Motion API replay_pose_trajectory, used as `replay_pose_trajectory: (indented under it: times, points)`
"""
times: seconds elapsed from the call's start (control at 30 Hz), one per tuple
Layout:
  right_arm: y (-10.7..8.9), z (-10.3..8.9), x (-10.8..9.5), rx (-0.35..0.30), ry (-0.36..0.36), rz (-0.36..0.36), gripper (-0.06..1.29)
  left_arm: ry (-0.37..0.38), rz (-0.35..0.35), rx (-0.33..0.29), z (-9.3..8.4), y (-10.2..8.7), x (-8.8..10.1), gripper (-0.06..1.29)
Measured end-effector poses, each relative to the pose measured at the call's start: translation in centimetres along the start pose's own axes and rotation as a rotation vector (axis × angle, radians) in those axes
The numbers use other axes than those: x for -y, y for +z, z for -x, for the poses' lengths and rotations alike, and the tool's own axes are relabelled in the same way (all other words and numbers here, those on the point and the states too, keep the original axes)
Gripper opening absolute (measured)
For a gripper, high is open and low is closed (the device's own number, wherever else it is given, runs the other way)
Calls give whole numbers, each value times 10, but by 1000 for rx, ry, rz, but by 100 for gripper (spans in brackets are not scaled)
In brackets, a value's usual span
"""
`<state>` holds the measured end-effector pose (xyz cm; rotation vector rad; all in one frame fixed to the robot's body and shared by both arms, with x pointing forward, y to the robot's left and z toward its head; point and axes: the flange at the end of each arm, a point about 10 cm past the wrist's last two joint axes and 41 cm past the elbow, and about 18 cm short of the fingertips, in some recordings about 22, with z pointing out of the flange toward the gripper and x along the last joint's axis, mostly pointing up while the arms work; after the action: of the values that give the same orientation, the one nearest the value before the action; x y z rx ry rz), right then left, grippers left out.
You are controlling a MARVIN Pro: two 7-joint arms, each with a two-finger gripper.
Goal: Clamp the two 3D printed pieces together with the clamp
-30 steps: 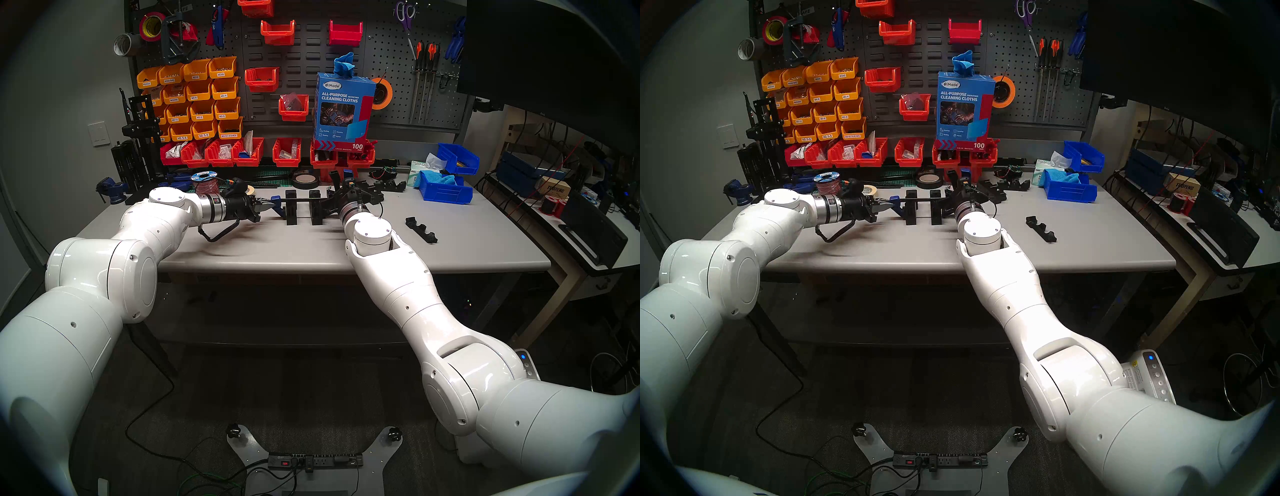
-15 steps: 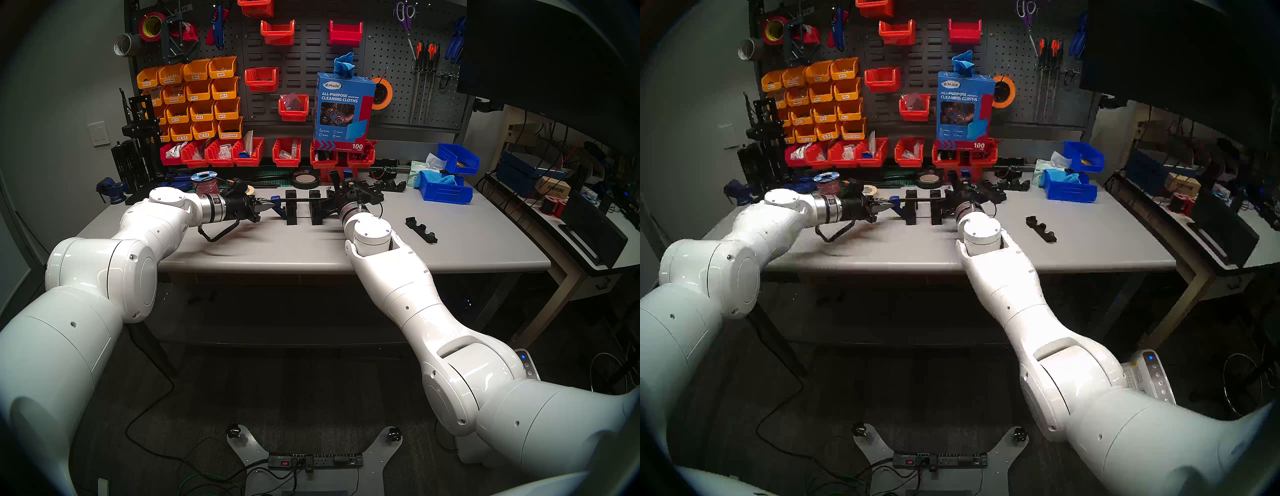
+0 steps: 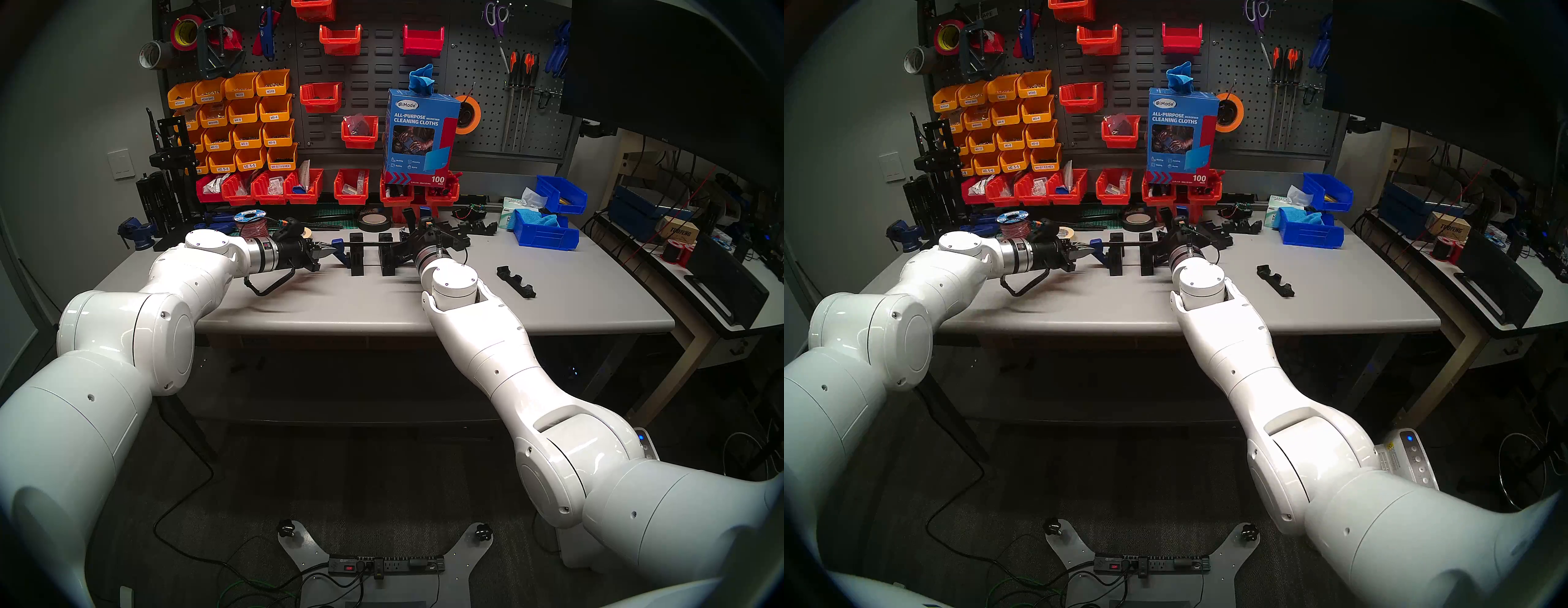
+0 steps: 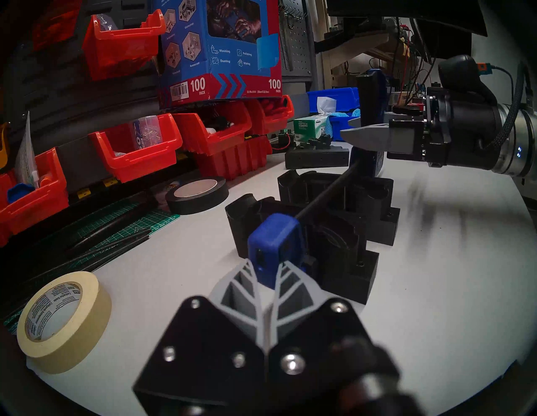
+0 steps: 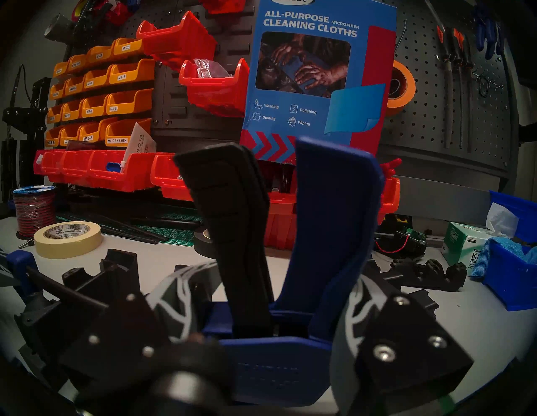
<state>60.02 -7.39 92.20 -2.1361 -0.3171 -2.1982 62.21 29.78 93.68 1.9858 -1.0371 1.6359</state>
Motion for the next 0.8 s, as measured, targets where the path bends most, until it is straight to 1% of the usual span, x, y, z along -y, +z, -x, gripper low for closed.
replay_pose_trajectory:
  times: [0.8]
  points:
    - [10,-1,3,3,1,7,56,1,-27,6,-1,2,2,-2]
